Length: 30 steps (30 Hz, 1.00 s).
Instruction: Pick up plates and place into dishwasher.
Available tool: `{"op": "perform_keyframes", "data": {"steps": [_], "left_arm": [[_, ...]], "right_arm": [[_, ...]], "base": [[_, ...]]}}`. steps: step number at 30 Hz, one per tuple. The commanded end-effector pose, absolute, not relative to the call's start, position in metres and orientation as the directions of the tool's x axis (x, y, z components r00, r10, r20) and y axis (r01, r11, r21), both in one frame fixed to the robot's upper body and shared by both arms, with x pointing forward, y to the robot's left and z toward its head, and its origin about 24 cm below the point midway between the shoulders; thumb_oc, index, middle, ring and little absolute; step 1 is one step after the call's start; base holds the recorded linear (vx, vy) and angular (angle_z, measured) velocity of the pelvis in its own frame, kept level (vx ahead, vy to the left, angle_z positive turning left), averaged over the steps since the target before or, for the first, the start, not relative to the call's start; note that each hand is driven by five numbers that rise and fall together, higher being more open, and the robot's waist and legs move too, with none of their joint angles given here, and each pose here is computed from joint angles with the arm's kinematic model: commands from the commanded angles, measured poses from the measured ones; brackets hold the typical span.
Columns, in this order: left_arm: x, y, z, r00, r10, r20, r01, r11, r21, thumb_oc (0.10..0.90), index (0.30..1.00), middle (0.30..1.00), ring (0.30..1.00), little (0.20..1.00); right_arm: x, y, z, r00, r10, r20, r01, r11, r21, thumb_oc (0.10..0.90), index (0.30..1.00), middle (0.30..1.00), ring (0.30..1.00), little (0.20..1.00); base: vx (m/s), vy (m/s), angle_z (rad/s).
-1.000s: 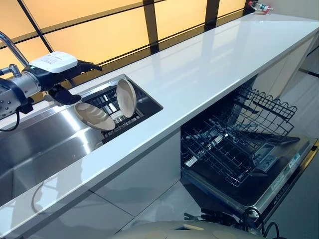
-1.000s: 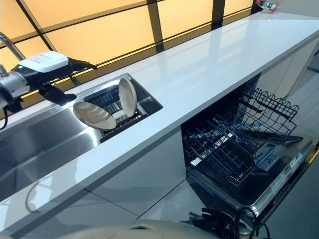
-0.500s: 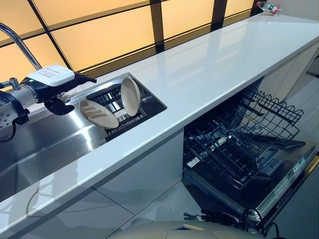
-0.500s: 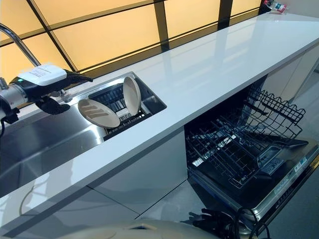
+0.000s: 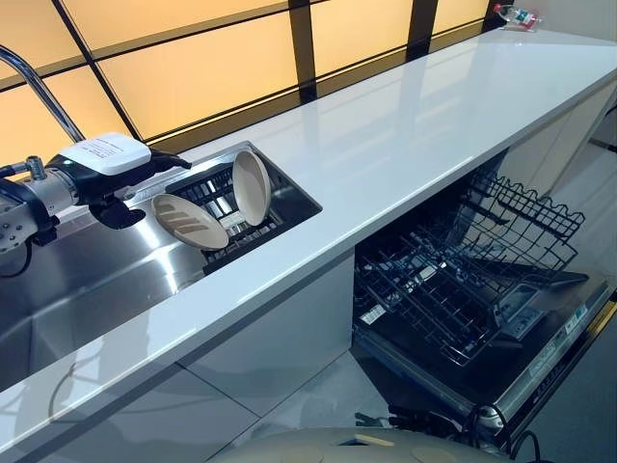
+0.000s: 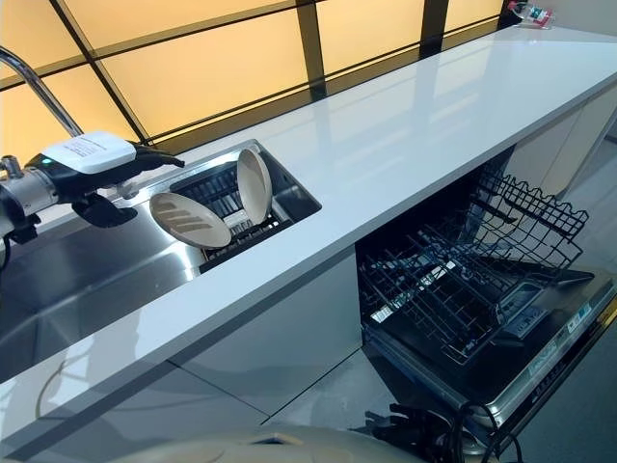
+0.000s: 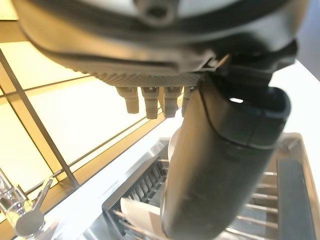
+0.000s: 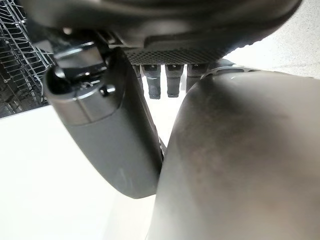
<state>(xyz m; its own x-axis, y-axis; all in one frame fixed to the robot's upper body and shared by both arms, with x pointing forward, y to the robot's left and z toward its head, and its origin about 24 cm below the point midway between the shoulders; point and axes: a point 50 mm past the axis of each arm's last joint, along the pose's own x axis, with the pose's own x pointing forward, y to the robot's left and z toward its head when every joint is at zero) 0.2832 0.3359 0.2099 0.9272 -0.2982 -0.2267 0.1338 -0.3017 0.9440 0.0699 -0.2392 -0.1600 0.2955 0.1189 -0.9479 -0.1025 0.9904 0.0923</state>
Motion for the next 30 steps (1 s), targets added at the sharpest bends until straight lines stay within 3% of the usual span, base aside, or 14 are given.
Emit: {"op": "perform_keyframes", "data": {"steps": [1,17,30], "left_arm": [[0.273,0.359,0.293,0.977,-0.188,0.097,-0.145,-0.258,0.955,0.8,0.9,0.9,0.9,0.9],[0.274,0.351,0.276,0.975,-0.221,0.017,-0.081,-0.281,0.956,0.8,0.9,0.9,0.9,0.9],[0.276,0.348,0.251,0.938,-0.33,0.108,-0.235,-0.374,0.897,0.8,0.9,0.9,0.9,0.9]], "right_arm": [[0.067,-0.232,-0.161,0.285,0.165,-0.944,-0.149,0.981,0.127,0.8,0.9,0.9,0.9,0.9],[0.063,-0.233,-0.162,0.29,0.161,-0.943,-0.133,0.983,0.127,0.8,0.9,0.9,0.9,0.9],[0.063,-0.237,-0.161,0.291,0.154,-0.944,-0.129,0.984,0.121,0.8,0.9,0.9,0.9,0.9]], "base": [[0.0,0.0,0.0],[0.0,0.001,0.0],[0.0,0.0,0.0]]}}
